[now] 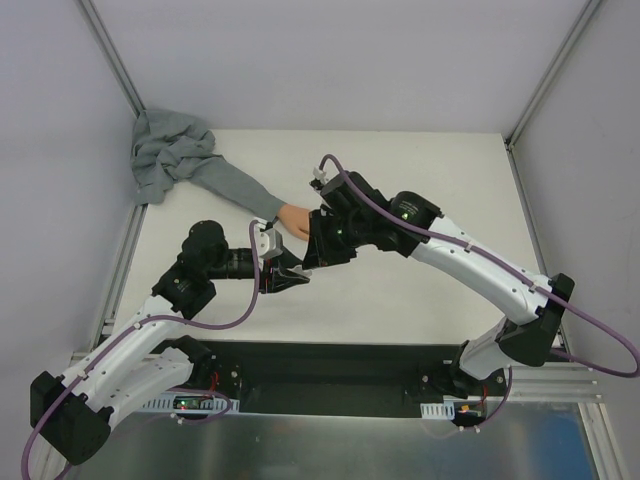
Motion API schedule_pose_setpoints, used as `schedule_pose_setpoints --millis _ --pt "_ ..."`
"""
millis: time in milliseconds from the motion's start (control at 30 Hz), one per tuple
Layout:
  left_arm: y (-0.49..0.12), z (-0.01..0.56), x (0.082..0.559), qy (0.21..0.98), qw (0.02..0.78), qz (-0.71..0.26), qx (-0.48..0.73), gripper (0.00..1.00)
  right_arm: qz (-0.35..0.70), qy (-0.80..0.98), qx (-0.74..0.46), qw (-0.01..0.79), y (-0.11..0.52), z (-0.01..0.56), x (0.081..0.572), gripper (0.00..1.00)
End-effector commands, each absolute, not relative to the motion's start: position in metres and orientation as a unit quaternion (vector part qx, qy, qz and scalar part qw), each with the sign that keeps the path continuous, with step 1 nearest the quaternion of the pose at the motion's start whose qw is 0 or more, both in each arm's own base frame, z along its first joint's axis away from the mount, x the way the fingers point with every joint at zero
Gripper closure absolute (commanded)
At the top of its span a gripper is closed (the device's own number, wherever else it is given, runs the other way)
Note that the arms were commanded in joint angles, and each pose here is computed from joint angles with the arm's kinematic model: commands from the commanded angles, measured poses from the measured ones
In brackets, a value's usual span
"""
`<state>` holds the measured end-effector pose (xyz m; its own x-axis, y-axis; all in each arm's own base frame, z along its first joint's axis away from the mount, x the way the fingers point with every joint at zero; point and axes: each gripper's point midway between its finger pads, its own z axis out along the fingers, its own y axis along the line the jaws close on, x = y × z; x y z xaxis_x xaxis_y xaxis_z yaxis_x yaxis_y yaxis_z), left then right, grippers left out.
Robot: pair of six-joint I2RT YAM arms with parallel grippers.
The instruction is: Paint the nails
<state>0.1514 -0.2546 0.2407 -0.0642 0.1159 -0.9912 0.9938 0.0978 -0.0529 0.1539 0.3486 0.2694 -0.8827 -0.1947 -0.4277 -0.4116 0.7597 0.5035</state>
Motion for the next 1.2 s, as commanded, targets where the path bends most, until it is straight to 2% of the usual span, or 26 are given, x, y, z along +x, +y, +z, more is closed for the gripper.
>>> schedule_pose_setpoints --millis 0,67,167,300,567,667,867,1067,1167 --pt "-0.257 0.252 0.152 0.539 0.500 -0.455 0.503 0.69 0.344 0.907 -0.160 0.184 0.363 0.294 0.151 0.99" --pt "-0.257 0.252 0.152 0.539 0.501 -0.453 0.502 0.74 0.343 0.907 -0.158 0.187 0.361 0.294 0.151 0.99" --pt "-0.256 0.252 0.152 0.541 0.503 -0.452 0.501 0.76 0.345 0.906 -0.156 0.189 0.360 0.294 0.150 0.99" --pt "-0.255 0.251 0.153 0.544 0.503 -0.451 0.498 0.65 0.343 0.907 -0.152 0.192 0.357 0.294 0.151 0.99" --pt "-0.255 0.249 0.158 0.557 0.505 -0.444 0.489 0.63 0.342 0.906 -0.151 0.199 0.353 0.299 0.150 0.99" --pt "-0.254 0.248 0.159 0.559 0.507 -0.440 0.487 0.57 0.338 0.907 -0.147 0.204 0.348 0.299 0.151 0.99" --pt "-0.253 0.248 0.158 0.562 0.506 -0.439 0.486 0.51 0.339 0.906 -0.145 0.208 0.346 0.301 0.150 0.99" --pt "-0.254 0.249 0.159 0.560 0.507 -0.439 0.486 0.66 0.349 0.903 -0.147 0.203 0.352 0.301 0.150 0.99" --pt "-0.254 0.256 0.156 0.555 0.508 -0.445 0.486 0.78 0.350 0.903 -0.150 0.201 0.354 0.299 0.150 0.99"
